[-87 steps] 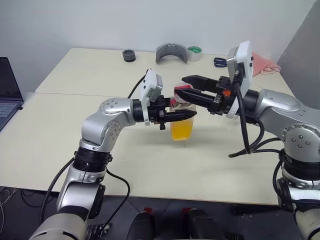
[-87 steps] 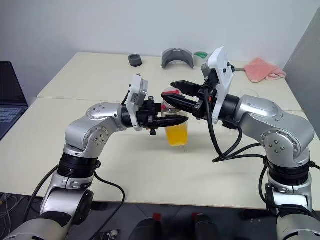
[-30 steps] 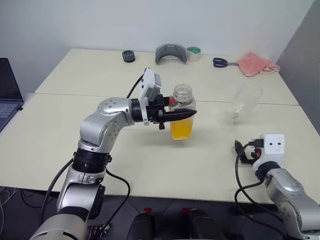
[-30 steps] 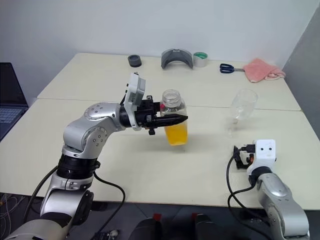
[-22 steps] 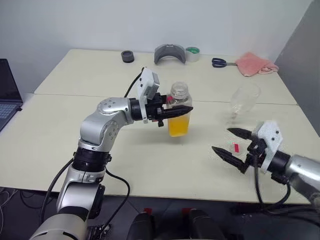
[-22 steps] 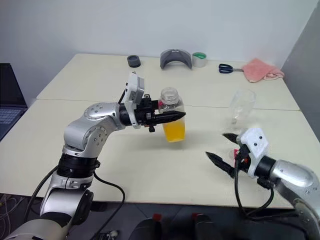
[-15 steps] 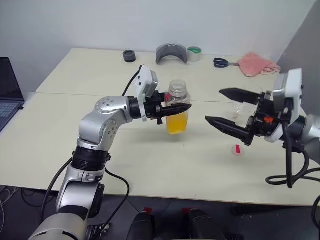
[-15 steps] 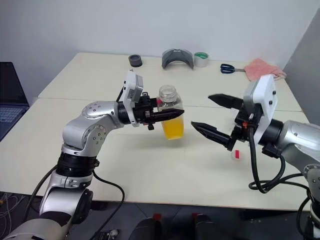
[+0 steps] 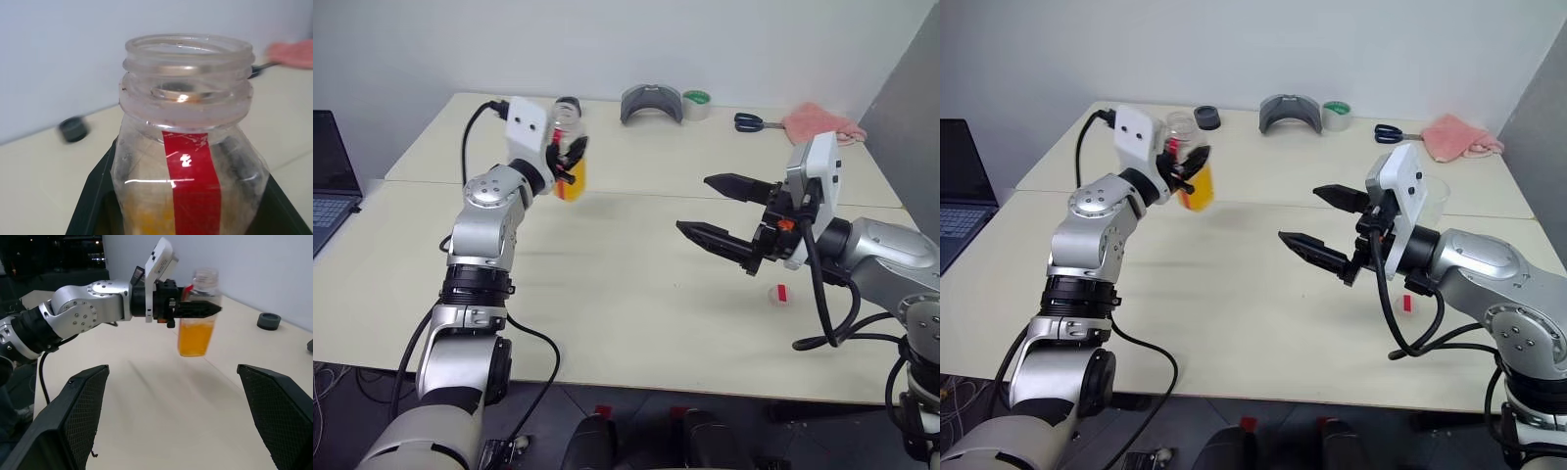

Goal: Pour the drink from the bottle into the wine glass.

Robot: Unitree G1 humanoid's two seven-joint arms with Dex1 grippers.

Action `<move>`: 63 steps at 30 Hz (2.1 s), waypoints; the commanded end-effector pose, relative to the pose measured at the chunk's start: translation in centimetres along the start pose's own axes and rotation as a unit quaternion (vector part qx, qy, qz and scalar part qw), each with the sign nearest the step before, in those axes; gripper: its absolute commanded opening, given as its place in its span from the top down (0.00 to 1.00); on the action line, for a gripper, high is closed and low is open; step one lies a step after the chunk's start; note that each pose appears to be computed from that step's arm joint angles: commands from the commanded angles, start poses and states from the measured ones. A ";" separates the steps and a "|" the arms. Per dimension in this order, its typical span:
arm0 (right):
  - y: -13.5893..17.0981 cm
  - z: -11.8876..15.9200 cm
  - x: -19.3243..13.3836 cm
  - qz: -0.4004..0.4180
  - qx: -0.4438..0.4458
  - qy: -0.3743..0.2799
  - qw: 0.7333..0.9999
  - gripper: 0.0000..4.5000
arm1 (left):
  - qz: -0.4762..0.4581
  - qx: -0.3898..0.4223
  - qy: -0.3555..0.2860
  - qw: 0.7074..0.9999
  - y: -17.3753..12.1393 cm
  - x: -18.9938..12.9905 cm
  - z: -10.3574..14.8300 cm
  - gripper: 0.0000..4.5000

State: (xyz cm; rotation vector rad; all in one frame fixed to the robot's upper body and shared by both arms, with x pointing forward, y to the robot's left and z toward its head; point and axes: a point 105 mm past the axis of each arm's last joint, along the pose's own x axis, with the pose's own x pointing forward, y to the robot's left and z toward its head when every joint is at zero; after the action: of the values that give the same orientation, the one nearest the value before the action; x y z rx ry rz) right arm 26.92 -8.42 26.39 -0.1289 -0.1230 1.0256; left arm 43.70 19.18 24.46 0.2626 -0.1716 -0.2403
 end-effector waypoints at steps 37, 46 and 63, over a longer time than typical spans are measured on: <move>-0.7 1.5 1.1 -0.011 -0.047 -0.035 0.998 0.00 | 0.104 -0.077 0.008 0.992 1.6 -1.7 -6.0 0.00; -0.5 0.6 0.4 -0.029 -0.038 -0.027 0.999 0.00 | 0.108 -0.086 0.038 0.990 0.3 -5.6 -7.1 0.00; -4.1 -7.1 -5.7 -0.279 0.000 0.094 0.956 0.00 | -0.138 -0.087 0.073 0.984 -8.5 -11.2 -4.2 0.00</move>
State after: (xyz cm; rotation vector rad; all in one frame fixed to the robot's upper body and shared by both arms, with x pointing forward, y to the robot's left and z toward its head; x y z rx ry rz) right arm 28.46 -14.52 18.59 -0.1440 0.0691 0.5377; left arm 32.82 16.71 15.04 0.1154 0.0802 -0.4135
